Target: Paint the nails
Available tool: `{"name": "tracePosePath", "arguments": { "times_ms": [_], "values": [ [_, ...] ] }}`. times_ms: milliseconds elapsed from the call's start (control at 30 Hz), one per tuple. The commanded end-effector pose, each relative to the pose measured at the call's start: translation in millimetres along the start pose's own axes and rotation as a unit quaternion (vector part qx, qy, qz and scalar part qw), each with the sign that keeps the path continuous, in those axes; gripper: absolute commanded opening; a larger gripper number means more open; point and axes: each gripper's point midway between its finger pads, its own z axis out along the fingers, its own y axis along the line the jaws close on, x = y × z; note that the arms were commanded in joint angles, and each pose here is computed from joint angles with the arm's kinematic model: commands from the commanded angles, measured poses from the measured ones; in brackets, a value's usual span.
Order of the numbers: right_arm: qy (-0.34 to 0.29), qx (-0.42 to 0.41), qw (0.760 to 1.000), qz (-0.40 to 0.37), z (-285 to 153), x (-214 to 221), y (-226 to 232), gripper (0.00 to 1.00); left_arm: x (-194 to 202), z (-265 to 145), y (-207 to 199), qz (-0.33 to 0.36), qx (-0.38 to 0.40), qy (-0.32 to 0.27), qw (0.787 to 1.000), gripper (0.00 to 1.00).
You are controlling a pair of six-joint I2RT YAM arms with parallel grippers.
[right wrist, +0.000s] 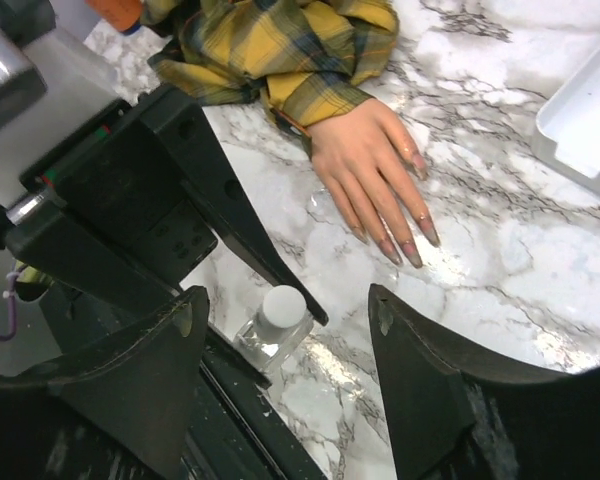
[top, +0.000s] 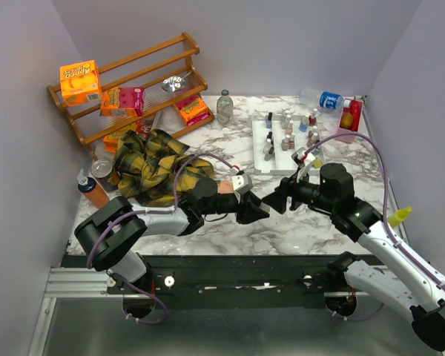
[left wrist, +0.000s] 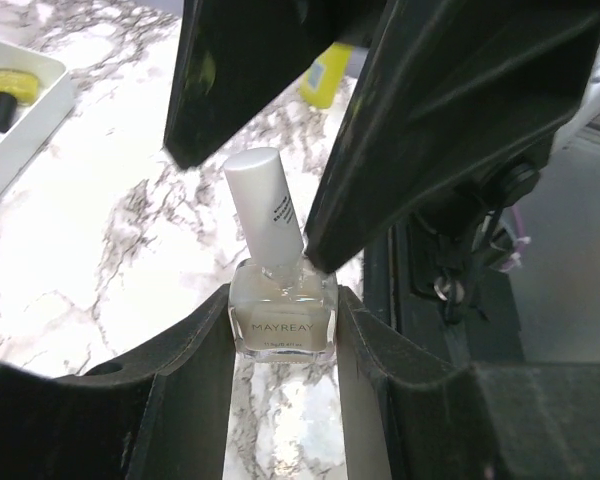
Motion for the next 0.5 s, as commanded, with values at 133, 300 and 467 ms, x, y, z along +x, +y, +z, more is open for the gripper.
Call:
{"name": "tracePosePath", "arguments": {
  "times_ms": [133,300,467],
  "values": [
    [0.016,0.099,0.995,0.021,-12.8,-16.5,-23.4,0.74,11.6,13.6,28.0,0.064,-0.057,-0.012,0.996,0.05],
    [0.069,0.156,0.984,0.051,-15.4,-5.2,-39.4,0.7,21.8,20.1,41.5,0.112,-0.104,-0.013,0.988,0.05],
    [0.087,0.2,0.973,0.068,-20.2,-1.0,-52.9,0.68,24.8,27.0,58.5,0.126,-0.145,-0.051,0.98,0.05]
  ]
}}
